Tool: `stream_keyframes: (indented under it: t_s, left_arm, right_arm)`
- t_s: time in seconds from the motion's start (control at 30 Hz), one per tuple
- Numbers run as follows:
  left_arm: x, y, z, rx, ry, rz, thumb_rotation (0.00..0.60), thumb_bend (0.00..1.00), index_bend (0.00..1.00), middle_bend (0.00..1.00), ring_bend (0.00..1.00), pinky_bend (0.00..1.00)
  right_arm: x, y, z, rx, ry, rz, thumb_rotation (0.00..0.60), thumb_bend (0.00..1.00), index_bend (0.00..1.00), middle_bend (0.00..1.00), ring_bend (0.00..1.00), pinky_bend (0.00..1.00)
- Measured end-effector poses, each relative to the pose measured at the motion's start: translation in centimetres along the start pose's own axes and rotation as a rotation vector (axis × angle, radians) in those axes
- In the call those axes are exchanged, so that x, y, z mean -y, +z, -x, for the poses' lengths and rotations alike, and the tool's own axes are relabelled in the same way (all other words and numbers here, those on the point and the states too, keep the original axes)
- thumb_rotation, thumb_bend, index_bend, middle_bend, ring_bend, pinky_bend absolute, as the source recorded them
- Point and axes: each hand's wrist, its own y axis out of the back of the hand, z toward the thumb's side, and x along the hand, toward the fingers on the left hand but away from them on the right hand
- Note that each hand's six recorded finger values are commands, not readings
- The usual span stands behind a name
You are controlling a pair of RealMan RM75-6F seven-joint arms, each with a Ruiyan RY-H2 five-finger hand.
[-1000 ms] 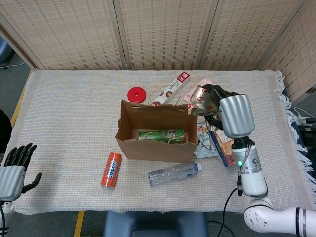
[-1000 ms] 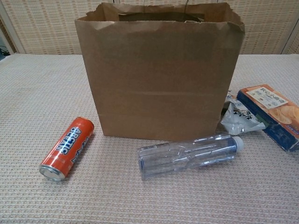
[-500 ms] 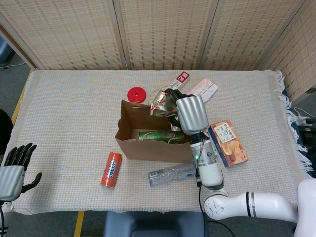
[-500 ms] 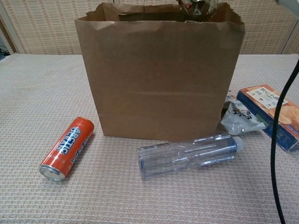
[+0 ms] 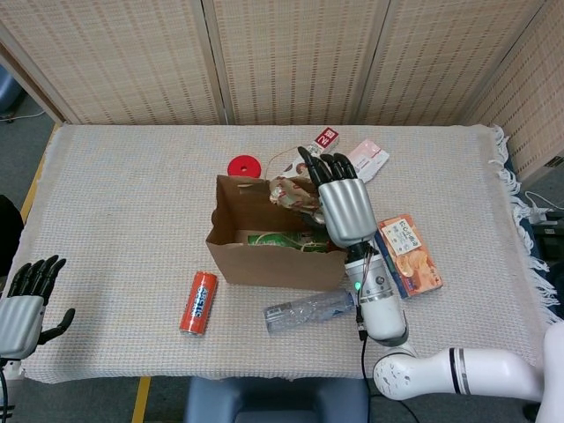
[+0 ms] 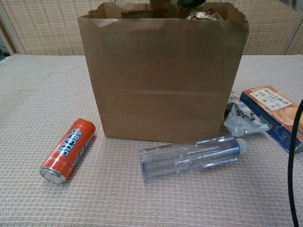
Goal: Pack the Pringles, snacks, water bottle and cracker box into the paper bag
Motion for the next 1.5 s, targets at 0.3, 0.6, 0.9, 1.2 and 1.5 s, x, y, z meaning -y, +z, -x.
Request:
stream_keyframes:
  t_s: [0.3,0.6,0.9,1.2,1.5]
  left_arm:
    - [0.0,0.0,0.0,-0.002,0.001,-0.002,0.600,0.35,0.00,0.00,0.00,0.00]
    - [0.0,0.0,0.0,-0.004,0.003,-0.007,0.600,0.35,0.00,0.00,0.00,0.00]
    - [0.0,0.1,0.1,-0.010,0.009,-0.012,0.600,0.35,0.00,0.00,0.00,0.00]
    - [0.0,0.1,0.0,-0.007,0.006,-0.006,0.600,0.35,0.00,0.00,0.00,0.00]
    - [0.0,0.0,0.0,-0.004,0.002,-0.001,0.600,0.35,0.00,0.00,0.00,0.00]
  right_arm:
    - [-1.6,-4.6,-2.6,0.070,0.016,0.057,0.600,0.10,0.00,0.20,0.12,0.12]
    - [-1.9,-9.1,-6.4,0.129,0.075,0.050,0.600,0.10,0.00,0.20,0.12,0.12]
    - [3.8,-15.1,-11.7,0.180,0.359,-0.090,0.600,0.07,0.00,0.14,0.06,0.07]
    - [9.3,-16.7,-12.1,0.219,0.492,-0.178,0.600,0.06,0.00,0.10,0.03,0.03]
    - [14.0,-15.1,-10.1,0.230,0.553,-0.195,0.600,0.06,0.00,0.09,0.03,0.03]
